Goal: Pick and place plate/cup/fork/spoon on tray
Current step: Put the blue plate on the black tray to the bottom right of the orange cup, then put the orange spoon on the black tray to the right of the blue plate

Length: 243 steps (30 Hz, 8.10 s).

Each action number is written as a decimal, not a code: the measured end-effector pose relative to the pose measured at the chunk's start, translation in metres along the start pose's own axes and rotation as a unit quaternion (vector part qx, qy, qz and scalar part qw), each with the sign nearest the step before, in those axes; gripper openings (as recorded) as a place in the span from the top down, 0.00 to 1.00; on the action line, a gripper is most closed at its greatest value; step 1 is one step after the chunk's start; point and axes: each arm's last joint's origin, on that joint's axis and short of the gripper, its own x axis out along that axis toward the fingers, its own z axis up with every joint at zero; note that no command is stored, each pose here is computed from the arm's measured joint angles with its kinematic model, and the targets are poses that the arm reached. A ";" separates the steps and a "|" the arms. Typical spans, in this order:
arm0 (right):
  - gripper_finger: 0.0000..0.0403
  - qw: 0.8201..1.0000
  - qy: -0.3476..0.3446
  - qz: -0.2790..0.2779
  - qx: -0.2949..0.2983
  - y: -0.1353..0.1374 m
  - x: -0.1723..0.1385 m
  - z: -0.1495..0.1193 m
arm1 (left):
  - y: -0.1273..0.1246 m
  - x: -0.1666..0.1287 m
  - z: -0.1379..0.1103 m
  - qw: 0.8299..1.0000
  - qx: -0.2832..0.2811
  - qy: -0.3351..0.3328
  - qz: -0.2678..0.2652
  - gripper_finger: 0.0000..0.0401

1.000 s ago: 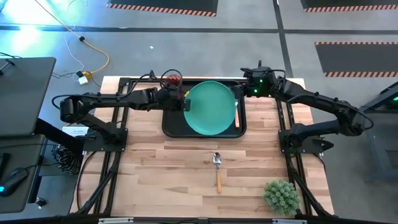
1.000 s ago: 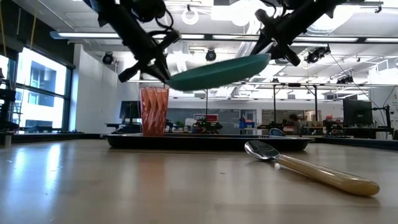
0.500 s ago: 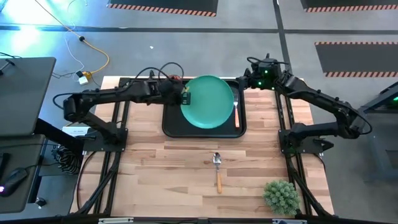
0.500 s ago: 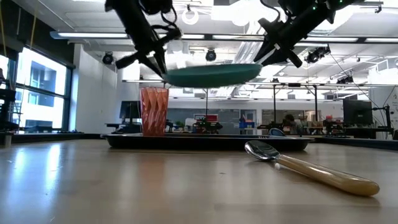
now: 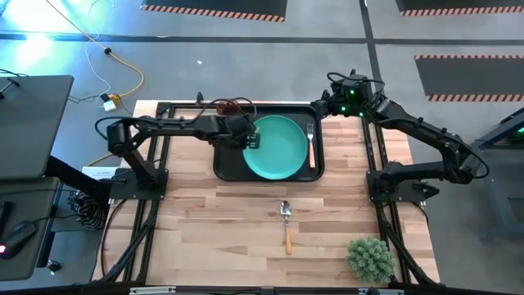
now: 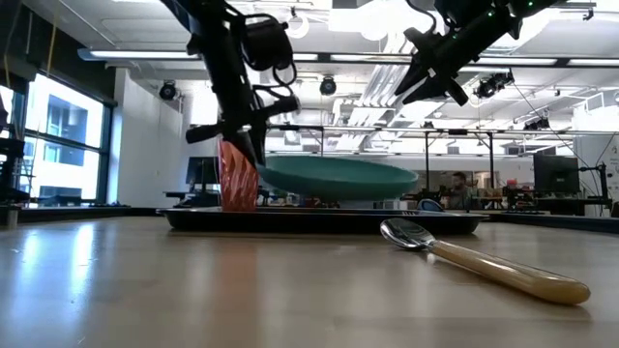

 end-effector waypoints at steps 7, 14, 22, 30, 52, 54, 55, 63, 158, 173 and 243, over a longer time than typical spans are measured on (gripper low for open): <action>0.71 1.000 0.004 -0.002 -0.012 0.000 0.000 -0.001 | 0.007 0.013 0.005 1.000 -0.014 0.005 0.027 1.00; 0.71 1.000 0.010 -0.005 -0.025 -0.001 0.000 -0.002 | 0.015 0.017 0.016 0.999 -0.031 0.012 0.038 1.00; 0.71 1.000 0.010 -0.005 -0.025 -0.001 0.000 -0.002 | 0.022 0.019 0.025 0.998 -0.044 0.027 0.037 1.00; 0.71 1.000 0.010 -0.005 -0.025 -0.001 0.000 -0.002 | 0.021 0.019 0.025 0.998 -0.040 0.034 0.032 0.96; 0.71 1.000 0.011 -0.004 -0.025 -0.001 0.000 -0.002 | 0.021 0.019 0.024 0.999 -0.016 0.036 0.032 0.95; 0.71 1.000 0.011 -0.004 -0.025 -0.001 0.000 -0.002 | 0.021 0.019 0.024 0.999 -0.006 0.036 0.032 0.95; 0.71 1.000 0.011 -0.003 -0.025 -0.001 0.000 -0.002 | 0.021 0.019 0.024 0.999 -0.005 0.036 0.032 0.95; 0.71 1.000 0.011 -0.003 -0.025 -0.001 0.000 -0.002 | 0.021 0.019 0.024 0.999 -0.005 0.036 0.031 0.95; 0.71 0.962 -0.002 0.265 0.067 0.199 -0.098 -0.053 | 0.047 -0.211 0.003 0.898 0.303 -0.174 -0.268 0.80; 0.71 0.968 0.225 0.018 0.113 0.206 -0.054 -0.104 | 0.055 -0.205 -0.002 0.922 0.281 -0.125 -0.234 0.80; 0.71 0.889 0.381 -0.217 0.135 0.226 0.065 -0.319 | 0.056 -0.204 -0.003 0.898 0.358 -0.137 -0.217 0.80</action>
